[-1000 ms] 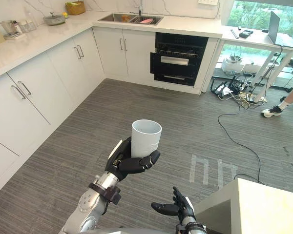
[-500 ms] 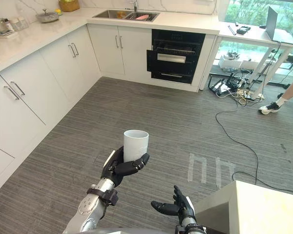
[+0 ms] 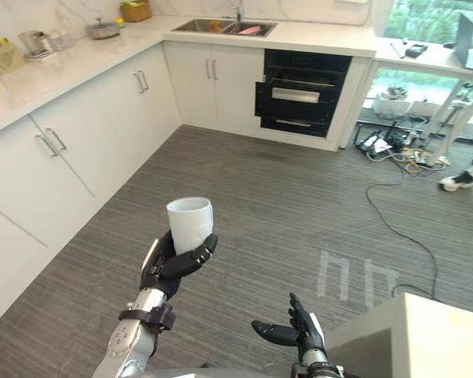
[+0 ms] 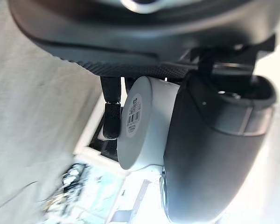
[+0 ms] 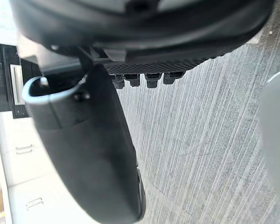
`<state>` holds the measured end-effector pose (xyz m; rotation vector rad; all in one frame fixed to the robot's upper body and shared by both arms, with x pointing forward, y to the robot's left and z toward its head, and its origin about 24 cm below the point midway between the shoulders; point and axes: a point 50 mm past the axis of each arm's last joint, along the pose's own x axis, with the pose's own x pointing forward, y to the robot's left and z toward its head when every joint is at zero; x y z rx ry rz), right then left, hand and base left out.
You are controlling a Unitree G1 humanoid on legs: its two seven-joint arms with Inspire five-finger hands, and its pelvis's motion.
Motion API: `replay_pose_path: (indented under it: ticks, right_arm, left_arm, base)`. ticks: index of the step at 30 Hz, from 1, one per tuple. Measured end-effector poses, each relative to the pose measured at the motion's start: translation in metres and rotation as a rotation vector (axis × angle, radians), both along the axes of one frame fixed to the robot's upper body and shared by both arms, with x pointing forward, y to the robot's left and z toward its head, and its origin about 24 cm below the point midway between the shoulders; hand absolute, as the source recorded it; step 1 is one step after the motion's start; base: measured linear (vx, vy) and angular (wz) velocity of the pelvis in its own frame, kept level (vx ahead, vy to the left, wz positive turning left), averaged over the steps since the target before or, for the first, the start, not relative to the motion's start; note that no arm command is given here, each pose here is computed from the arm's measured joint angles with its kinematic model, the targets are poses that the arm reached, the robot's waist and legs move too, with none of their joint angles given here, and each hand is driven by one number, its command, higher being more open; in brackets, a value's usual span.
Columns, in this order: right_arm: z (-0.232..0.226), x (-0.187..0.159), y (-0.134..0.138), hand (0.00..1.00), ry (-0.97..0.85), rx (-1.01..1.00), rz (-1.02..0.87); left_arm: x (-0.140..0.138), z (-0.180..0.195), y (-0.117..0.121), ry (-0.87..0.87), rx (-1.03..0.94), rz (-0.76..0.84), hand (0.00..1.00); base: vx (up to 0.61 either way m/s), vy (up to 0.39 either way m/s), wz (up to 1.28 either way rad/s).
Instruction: Walk over to the sink, pick up the cup, carry it to the dishwasher, place the cup inside the dishwasher, then close the dishwasher door
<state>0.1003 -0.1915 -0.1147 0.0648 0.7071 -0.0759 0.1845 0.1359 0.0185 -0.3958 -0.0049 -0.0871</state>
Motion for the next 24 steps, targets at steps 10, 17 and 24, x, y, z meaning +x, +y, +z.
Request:
replay_pose_path:
  ticks: [10,17,24]
  right_arm:
    - [0.002,-0.011,0.014,1.0,-0.011,0.059,0.033]
    - [0.012,-0.019,0.004,1.0,-0.024,0.041,0.07]
    - [0.03,0.004,0.007,1.0,-0.144,0.044,0.078]
  left_arm:
    - [-0.002,-0.003,-0.001,0.009,0.011,-0.053,0.0]
    - [-0.037,-0.026,-0.018,0.139,-0.041,-0.11,0.0]
    - [-0.024,-0.013,-0.034,0.051,-0.104,-0.165,0.0]
  base:
    - [0.14,-0.022,0.32]
    - [0.49,-0.215,0.25]
    - [0.52,-0.116,-0.29]
